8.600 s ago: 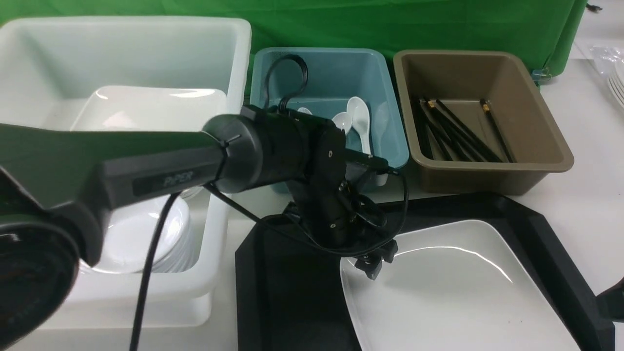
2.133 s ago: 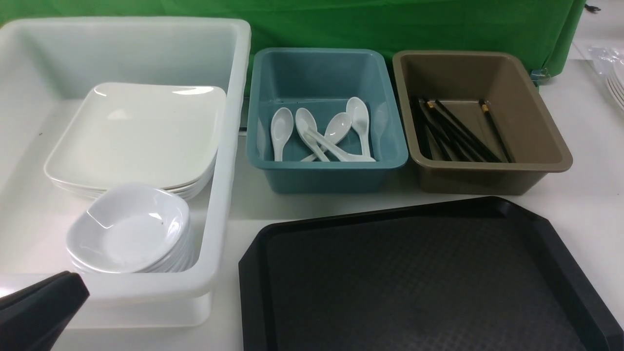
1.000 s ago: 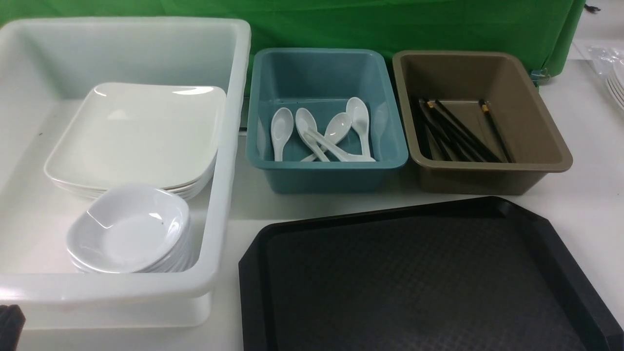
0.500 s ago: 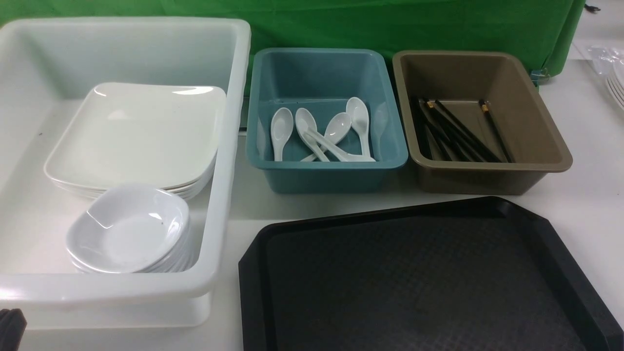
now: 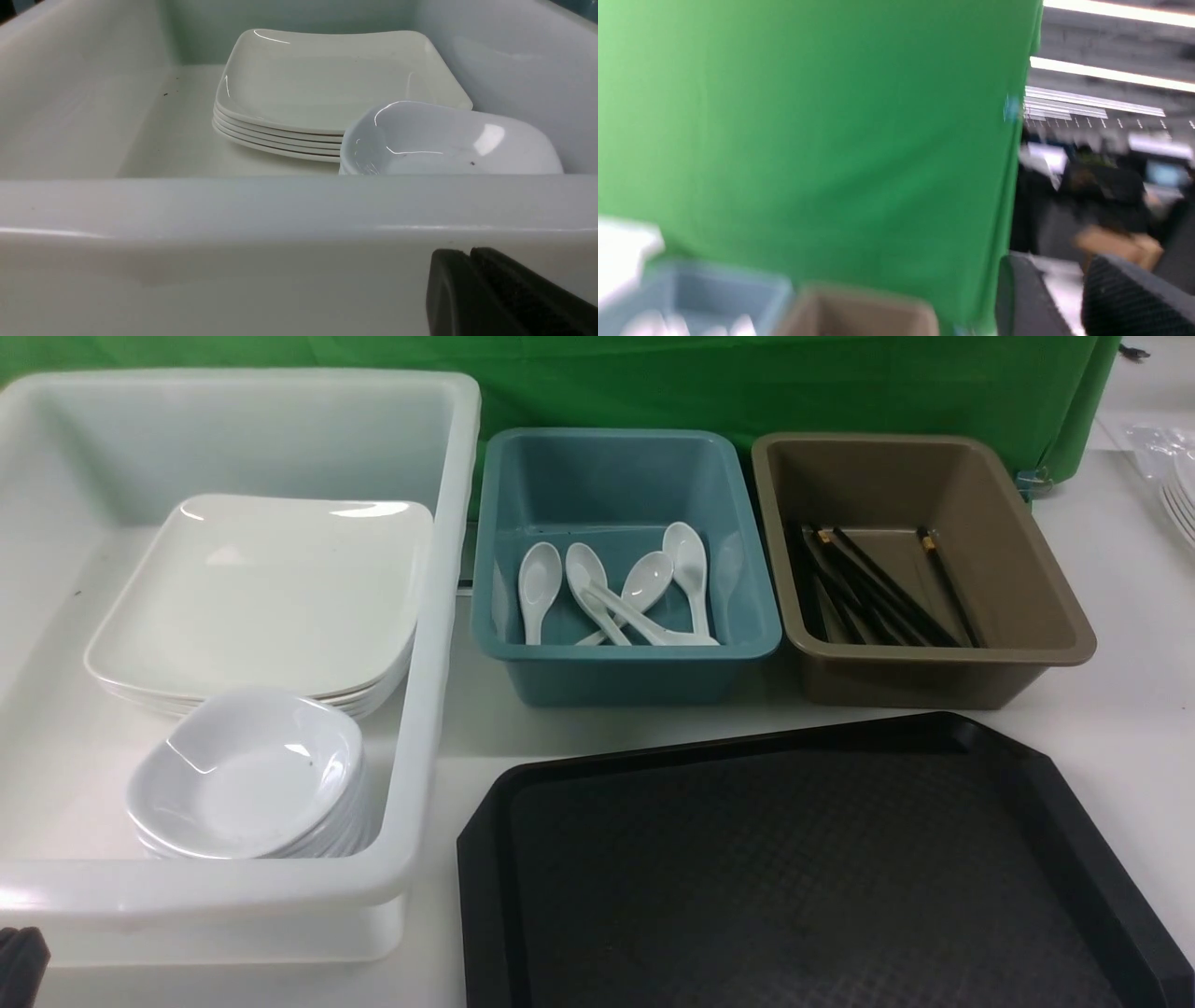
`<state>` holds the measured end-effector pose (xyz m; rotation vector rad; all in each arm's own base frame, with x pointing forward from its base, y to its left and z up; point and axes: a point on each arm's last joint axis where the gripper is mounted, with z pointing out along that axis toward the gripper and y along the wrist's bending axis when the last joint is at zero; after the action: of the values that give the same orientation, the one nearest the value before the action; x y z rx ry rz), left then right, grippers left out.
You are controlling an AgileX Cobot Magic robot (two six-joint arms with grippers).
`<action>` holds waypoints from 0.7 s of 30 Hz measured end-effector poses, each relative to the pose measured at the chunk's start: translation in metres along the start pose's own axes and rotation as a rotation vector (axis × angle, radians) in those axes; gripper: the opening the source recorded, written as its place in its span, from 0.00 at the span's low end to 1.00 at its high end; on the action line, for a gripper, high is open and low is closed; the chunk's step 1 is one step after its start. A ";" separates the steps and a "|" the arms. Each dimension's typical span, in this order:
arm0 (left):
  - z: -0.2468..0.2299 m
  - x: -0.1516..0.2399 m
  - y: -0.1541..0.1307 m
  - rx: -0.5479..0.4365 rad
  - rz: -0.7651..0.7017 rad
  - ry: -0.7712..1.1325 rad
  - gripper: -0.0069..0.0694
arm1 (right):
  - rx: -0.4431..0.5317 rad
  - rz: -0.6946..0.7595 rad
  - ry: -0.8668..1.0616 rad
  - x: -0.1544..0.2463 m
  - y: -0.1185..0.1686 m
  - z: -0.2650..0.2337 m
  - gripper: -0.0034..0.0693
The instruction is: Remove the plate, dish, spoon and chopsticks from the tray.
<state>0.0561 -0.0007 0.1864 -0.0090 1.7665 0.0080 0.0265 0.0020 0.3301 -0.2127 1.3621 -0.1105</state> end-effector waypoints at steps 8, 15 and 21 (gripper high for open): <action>0.000 0.000 0.000 0.000 0.000 0.001 0.11 | 0.008 0.009 0.358 0.111 0.019 0.010 0.37; 0.000 0.000 0.000 0.000 0.000 0.001 0.11 | -0.016 0.018 0.554 0.156 0.028 0.000 0.37; 0.000 0.000 0.000 0.000 0.000 0.001 0.11 | -0.003 0.044 0.538 0.156 0.027 -0.002 0.38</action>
<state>0.0561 -0.0007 0.1863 -0.0089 1.7671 0.0079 0.0552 -0.0028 0.1749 -0.1597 1.9014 -0.1345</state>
